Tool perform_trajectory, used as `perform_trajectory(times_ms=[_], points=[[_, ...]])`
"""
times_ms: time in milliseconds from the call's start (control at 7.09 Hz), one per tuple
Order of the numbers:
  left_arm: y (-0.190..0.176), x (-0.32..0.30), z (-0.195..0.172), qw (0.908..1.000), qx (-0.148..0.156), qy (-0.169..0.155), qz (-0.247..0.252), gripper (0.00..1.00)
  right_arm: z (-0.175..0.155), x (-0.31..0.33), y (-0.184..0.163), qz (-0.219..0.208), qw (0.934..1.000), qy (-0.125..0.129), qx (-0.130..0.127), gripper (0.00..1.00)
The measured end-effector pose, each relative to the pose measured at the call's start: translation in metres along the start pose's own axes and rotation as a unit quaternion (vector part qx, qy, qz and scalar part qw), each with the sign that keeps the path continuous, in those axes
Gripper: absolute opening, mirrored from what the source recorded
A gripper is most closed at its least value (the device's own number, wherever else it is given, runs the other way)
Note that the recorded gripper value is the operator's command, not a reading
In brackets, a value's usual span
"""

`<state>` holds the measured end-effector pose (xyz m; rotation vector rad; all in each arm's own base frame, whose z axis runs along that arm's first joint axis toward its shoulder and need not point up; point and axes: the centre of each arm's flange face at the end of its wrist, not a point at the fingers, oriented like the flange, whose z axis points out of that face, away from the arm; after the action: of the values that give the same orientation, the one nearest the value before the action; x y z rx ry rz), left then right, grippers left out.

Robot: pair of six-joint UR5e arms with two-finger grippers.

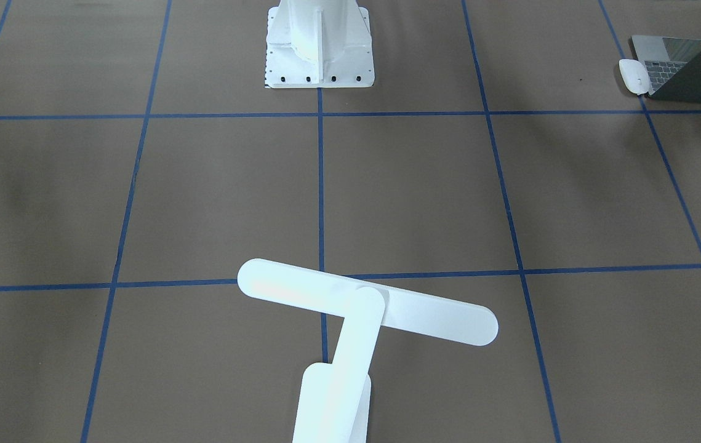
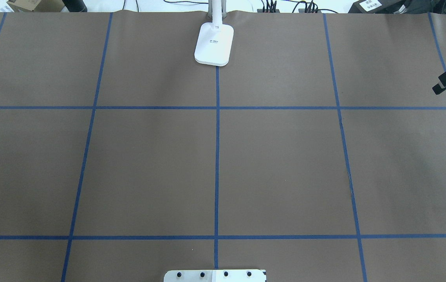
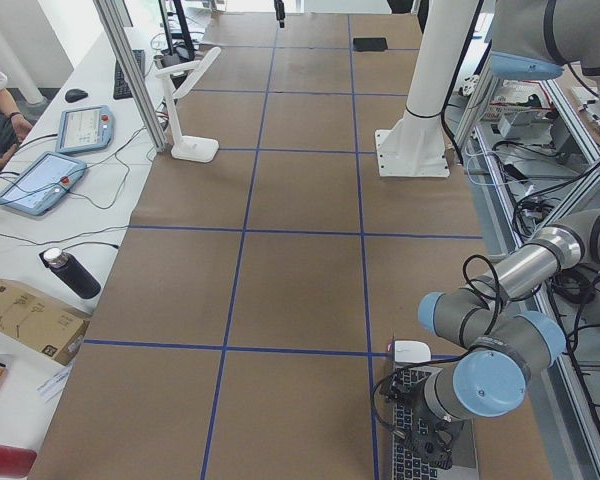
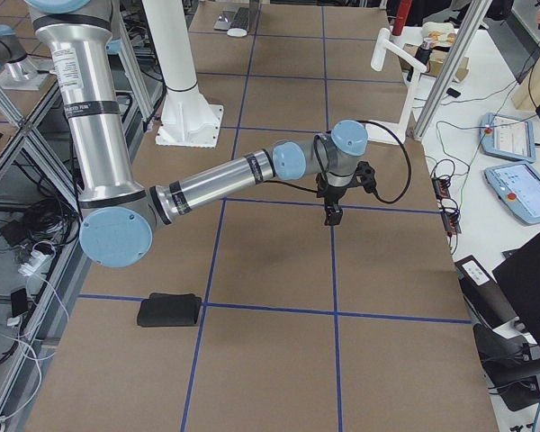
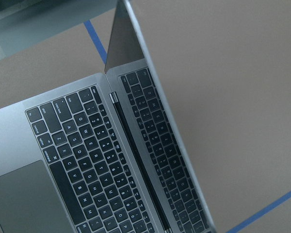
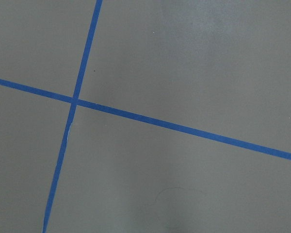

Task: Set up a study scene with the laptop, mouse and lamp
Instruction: 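Carry the open silver laptop in the left gripper toward the table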

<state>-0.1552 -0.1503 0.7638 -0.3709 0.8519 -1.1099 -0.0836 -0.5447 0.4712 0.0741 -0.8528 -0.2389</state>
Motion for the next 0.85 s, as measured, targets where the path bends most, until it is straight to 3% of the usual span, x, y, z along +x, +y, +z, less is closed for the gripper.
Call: perform_trajectory(times_ms=[282,423,564,846], points=[[-0.005,-0.008,0.009,1.0,-0.005,0.002,-0.006,0.66,0.001,0.0,0.0,0.0,1.0,0.0,0.0,0.99],[-0.005,-0.01,0.014,0.9998,-0.012,0.01,-0.012,0.25,0.001,0.0,0.0,0.0,1.0,0.0,0.0,0.99],[-0.007,-0.011,0.017,0.9994,-0.02,0.018,-0.024,0.0,0.001,0.0,0.0,0.0,1.0,0.0,-0.001,0.99],[-0.013,0.0,0.012,0.9988,-0.02,0.026,-0.037,0.0,0.002,0.0,0.0,0.0,1.0,0.0,-0.002,0.99]])
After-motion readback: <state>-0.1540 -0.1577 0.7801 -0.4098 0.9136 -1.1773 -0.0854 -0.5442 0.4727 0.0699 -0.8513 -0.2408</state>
